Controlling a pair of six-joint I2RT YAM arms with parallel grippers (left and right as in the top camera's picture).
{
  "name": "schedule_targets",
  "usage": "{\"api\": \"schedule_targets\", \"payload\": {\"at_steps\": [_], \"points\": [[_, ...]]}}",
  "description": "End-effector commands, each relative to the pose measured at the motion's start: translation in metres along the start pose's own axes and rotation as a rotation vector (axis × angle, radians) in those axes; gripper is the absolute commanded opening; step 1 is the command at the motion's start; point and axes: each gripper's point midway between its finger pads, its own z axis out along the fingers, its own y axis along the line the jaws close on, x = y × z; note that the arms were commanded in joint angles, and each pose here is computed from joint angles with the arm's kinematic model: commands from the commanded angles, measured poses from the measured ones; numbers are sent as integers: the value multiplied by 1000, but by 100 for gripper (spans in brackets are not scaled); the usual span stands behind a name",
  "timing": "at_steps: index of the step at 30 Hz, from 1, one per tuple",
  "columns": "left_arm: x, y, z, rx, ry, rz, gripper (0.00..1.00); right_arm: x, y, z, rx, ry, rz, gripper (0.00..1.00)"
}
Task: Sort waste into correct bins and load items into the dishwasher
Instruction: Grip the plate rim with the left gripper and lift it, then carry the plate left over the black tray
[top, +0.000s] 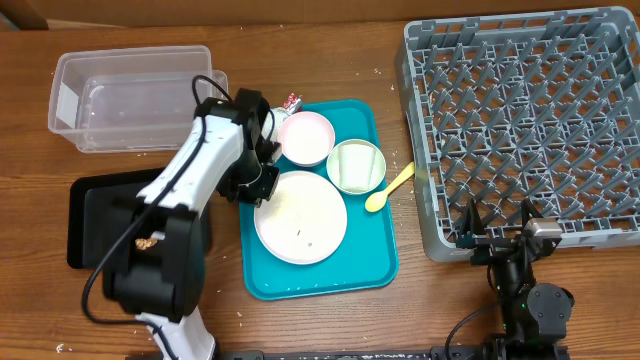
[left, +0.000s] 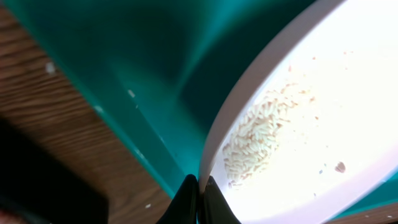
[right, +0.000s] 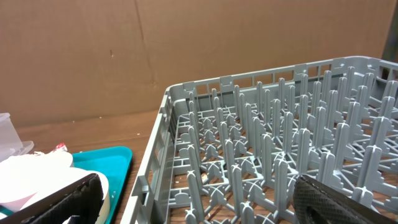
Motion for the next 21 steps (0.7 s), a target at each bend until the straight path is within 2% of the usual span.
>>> {"api": "schedule_targets", "payload": {"at_steps": [1, 9, 21], "points": [[-5, -5, -34, 13, -106, -25, 4, 1, 0, 0, -2, -6, -4, 100], [7, -6, -63, 24, -176, -62, 4, 1, 0, 0, -2, -6, -4, 100], [19, 26, -79, 161, -199, -228, 4, 1, 0, 0, -2, -6, -4, 100]]}}
